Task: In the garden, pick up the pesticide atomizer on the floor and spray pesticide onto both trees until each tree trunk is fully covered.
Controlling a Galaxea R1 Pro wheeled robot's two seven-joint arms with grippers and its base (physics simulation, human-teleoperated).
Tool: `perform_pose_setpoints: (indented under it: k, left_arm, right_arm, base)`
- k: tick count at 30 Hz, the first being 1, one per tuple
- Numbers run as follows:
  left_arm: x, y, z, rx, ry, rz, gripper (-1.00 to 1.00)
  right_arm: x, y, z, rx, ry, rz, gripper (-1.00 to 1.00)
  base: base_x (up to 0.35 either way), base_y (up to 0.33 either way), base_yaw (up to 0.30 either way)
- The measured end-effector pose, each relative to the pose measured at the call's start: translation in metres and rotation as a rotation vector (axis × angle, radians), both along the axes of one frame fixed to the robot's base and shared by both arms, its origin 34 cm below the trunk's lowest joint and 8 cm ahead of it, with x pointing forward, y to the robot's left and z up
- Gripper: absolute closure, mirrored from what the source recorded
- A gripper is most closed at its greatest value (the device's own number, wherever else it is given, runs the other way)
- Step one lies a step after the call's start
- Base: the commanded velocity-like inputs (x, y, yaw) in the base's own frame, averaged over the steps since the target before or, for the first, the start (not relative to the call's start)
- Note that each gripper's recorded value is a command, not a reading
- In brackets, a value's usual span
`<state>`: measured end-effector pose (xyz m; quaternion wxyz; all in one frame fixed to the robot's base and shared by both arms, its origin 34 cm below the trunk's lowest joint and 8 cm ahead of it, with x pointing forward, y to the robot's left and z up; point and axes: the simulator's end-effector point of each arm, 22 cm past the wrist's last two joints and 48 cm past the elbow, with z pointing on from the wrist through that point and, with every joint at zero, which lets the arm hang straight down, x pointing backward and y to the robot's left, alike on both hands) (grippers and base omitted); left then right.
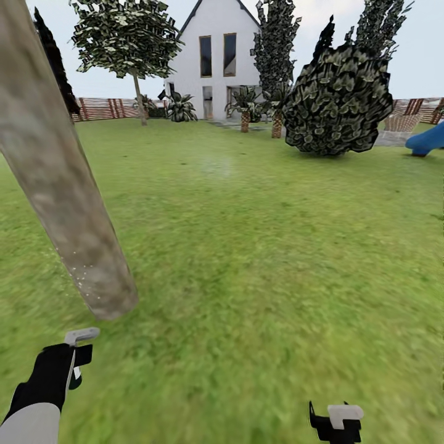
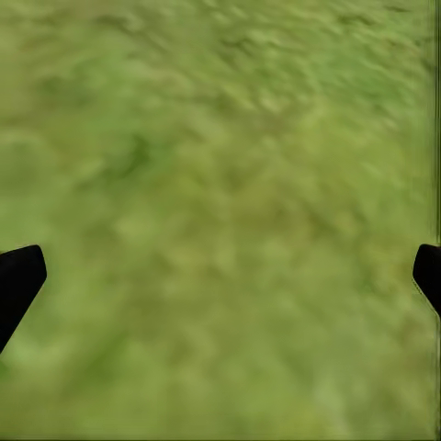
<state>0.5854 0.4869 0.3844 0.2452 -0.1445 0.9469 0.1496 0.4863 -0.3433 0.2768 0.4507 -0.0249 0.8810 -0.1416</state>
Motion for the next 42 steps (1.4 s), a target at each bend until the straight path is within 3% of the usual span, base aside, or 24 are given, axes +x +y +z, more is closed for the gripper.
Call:
perform_pose_setpoints:
  k: [12, 28, 42]
  left_arm:
    - [-0.0001, 0.0000, -0.0001, 0.000, 0.000, 0.000, 1.00]
    - [-0.0001, -0.0004, -0.0005, 0.001, 0.001, -0.002, 1.00]
    - [-0.0004, -0.0005, -0.0007, -0.002, 0.001, 0.000, 1.00]
  right_arm:
    - [0.0000, 0.0000, 0.0000, 0.000, 0.000, 0.000, -1.00]
    - [0.0000, 0.0000, 0.0000, 0.000, 0.000, 0.000, -1.00]
    - [0.0000, 0.0000, 0.0000, 0.000, 0.000, 0.000, -1.00]
  base:
    - [0.071, -0.256, 0.234]
    - [0.268, -0.165, 0.021]
    - [0.200, -0.141, 0.260]
